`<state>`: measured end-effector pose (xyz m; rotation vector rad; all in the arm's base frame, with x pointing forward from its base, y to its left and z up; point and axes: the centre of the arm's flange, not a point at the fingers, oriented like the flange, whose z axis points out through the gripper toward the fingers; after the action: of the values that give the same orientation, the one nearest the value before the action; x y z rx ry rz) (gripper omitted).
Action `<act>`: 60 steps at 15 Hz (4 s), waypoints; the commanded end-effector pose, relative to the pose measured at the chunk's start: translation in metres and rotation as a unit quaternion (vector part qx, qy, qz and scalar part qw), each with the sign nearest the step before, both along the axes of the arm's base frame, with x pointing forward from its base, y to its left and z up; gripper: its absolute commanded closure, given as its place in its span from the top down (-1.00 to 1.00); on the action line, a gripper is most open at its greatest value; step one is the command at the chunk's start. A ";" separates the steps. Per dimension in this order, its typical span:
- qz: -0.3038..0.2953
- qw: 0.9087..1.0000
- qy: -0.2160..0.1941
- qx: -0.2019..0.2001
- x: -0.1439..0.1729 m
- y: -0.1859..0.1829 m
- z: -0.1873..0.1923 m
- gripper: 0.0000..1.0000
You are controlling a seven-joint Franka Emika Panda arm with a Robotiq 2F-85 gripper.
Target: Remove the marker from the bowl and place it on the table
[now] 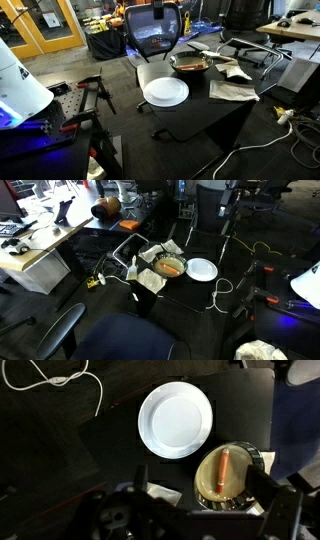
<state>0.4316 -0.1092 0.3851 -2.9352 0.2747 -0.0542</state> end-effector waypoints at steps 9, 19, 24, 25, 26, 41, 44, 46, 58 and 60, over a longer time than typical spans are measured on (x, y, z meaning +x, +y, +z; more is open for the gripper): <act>0.016 1.000 -0.001 -0.013 0.013 0.019 0.002 1.00; 0.022 0.997 -0.013 -0.074 0.089 0.134 -0.035 1.00; -0.006 0.994 -0.029 -0.105 0.127 0.166 -0.078 1.00; -0.012 0.993 -0.027 -0.112 0.133 0.171 -0.087 1.00; -0.018 0.993 -0.023 -0.118 0.137 0.176 -0.097 1.00; 0.018 0.992 0.015 -0.123 0.185 0.212 -0.201 1.00; 0.017 0.992 0.019 -0.126 0.195 0.208 -0.213 1.00; 0.016 0.991 0.024 -0.129 0.200 0.205 -0.222 1.00; 0.017 0.991 0.047 -0.125 0.214 0.195 -0.256 0.50; 0.017 0.990 0.049 -0.127 0.214 0.194 -0.259 0.32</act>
<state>0.6367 0.0877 0.1274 -3.1996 0.2620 0.0314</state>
